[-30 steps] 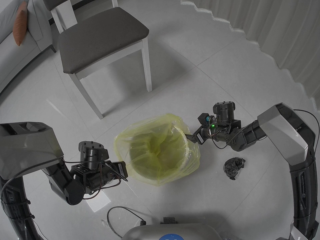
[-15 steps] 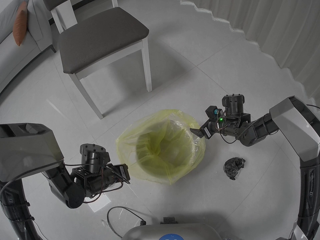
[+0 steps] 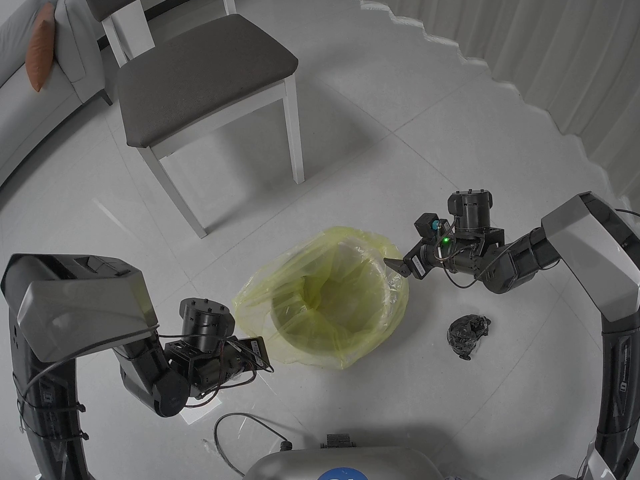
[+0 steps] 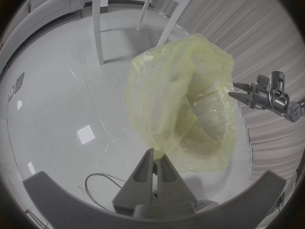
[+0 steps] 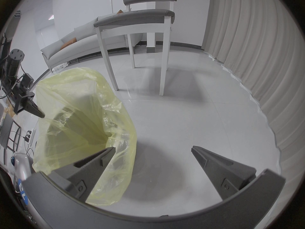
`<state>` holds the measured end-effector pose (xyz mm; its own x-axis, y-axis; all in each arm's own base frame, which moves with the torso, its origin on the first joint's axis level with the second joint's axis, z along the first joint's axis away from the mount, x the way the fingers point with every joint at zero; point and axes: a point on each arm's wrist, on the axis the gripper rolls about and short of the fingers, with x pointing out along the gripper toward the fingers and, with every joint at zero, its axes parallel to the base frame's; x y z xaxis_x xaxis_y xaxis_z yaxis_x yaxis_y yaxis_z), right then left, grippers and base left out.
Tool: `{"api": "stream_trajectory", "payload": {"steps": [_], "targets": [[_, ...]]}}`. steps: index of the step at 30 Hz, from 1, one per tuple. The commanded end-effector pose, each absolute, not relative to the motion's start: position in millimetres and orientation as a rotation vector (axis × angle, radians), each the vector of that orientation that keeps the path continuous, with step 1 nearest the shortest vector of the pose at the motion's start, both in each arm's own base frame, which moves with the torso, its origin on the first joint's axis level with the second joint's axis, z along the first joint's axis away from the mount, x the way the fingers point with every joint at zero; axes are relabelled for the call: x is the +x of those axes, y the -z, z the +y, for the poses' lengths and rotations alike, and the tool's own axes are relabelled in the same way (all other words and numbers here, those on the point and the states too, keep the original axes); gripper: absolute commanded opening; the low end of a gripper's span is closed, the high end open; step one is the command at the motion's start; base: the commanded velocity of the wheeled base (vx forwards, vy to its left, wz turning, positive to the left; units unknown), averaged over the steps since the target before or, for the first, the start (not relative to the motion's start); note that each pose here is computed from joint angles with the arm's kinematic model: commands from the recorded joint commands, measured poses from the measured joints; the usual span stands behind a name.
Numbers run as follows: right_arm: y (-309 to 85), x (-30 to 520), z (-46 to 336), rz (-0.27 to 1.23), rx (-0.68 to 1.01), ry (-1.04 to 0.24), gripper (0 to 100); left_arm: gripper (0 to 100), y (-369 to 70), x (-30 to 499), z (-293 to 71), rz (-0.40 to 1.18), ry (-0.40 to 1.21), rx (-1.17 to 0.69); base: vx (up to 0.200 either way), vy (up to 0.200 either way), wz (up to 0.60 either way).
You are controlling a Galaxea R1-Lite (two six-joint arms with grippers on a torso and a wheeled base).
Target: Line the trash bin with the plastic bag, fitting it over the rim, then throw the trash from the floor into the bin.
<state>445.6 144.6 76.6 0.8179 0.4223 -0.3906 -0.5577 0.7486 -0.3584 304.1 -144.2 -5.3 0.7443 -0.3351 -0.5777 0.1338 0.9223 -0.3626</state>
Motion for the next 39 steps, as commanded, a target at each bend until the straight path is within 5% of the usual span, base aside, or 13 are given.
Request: {"api": "stream_trajectory", "payload": {"steps": [1, 24, 25, 39], "targets": [[-81.5, 440.8, 142.6, 0.288, -0.483, -0.542, 100, 0, 13.4, 312.8, -145.8, 0.689, 0.257, -0.313, 0.0, 0.0, 0.0], [-92.0, 427.3, 134.7, 0.297, -0.482, -0.536, 100, 0, 26.0, 345.6, -149.8, 0.661, 0.291, -0.345, 0.0, 0.0, 0.0], [-92.0, 427.3, 134.7, 0.297, -0.482, -0.536, 100, 100, 27.1, 345.3, -149.7, 0.663, 0.292, -0.345, 0.0, 0.0, 0.0], [-104.5, 418.6, 130.0, 0.288, -0.483, -0.53, 100, 100, 1.4, 315.0, -116.9, 0.651, 0.282, -0.371, 0.0, 0.0, 0.0]]}}
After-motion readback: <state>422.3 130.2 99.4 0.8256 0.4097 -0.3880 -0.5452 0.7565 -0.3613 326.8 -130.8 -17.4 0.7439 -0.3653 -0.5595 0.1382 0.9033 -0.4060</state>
